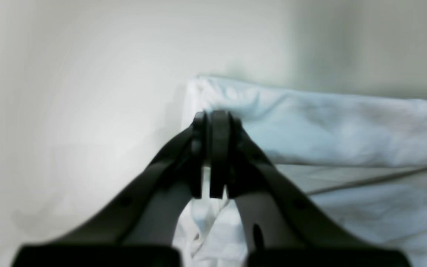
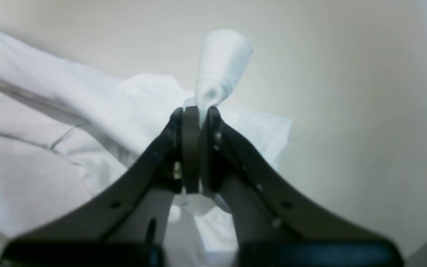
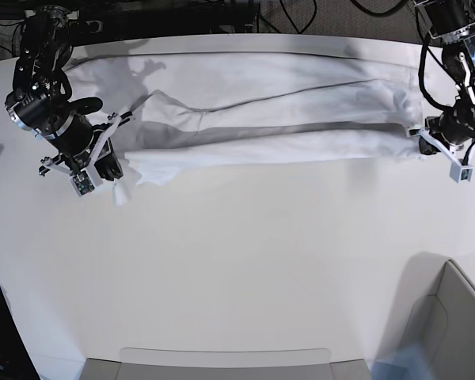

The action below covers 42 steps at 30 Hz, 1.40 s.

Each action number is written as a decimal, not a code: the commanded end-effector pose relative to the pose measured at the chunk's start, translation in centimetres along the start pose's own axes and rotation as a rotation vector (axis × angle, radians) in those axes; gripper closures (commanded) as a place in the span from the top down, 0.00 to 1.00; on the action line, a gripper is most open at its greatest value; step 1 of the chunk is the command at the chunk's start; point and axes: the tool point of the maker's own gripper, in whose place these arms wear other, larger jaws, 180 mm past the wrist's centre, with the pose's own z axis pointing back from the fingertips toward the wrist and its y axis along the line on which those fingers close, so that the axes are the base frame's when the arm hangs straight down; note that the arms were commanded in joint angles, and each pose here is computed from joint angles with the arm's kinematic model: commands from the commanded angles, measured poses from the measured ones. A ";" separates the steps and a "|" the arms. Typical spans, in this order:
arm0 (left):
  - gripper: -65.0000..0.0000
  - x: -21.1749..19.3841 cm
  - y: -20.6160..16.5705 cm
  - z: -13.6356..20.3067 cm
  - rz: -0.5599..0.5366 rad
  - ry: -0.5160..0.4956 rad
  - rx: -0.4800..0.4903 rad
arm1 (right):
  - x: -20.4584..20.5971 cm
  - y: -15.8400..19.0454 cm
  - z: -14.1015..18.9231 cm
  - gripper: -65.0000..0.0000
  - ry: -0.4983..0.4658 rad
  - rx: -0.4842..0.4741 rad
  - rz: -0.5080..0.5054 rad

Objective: Fold the T-shirt properly
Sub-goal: 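Lift the hem side and fold it over toward the collar with both grippers, then smooth and regrasp the folded strip ends with both grippers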

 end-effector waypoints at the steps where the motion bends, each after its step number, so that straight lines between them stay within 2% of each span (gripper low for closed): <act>1: 0.00 1.5 0.9 1.5 -0.018 -0.059 0.031 | 0.4 -0.7 0.6 0.00 -0.018 -0.023 0.015; 4: 0.00 1.0 1.0 2.7 -0.025 -0.076 0.052 | -1.2 -0.3 0.9 0.00 0.017 -0.010 0.004; 9: 0.00 -0.7 0.7 3.6 -0.051 -0.020 0.066 | -3.5 1.3 2.1 0.00 0.030 0.078 -0.051; 20: 0.00 -5.0 1.0 3.5 -0.051 0.088 0.069 | -8.7 3.4 3.9 0.00 0.160 0.127 -0.107; 26: 0.00 -5.3 0.6 3.3 -0.026 0.075 0.059 | -9.1 3.6 3.9 0.00 0.173 0.133 -0.110; 27: 0.00 -5.2 0.5 3.3 -0.027 0.072 0.059 | -9.1 3.6 3.9 0.04 0.173 0.131 -0.111; 29: 0.15 -5.0 0.4 3.5 -0.032 0.065 0.058 | -9.1 3.5 4.0 0.18 0.173 0.130 -0.111; 31: 0.25 -5.2 0.2 3.9 -0.047 0.061 0.062 | -9.2 3.6 4.0 0.31 0.175 0.133 -0.107; 33: 0.26 -4.8 -0.1 4.1 -0.057 0.043 0.058 | -9.1 3.7 3.9 0.39 0.174 0.137 -0.105; 37: 0.26 -4.4 -0.9 3.7 -0.012 0.024 -0.015 | -8.9 3.6 3.8 0.40 0.169 0.135 -0.103; 42: 0.27 -2.7 -1.0 4.4 -0.012 0.002 -0.087 | -8.5 3.3 3.6 0.40 0.159 0.131 -0.101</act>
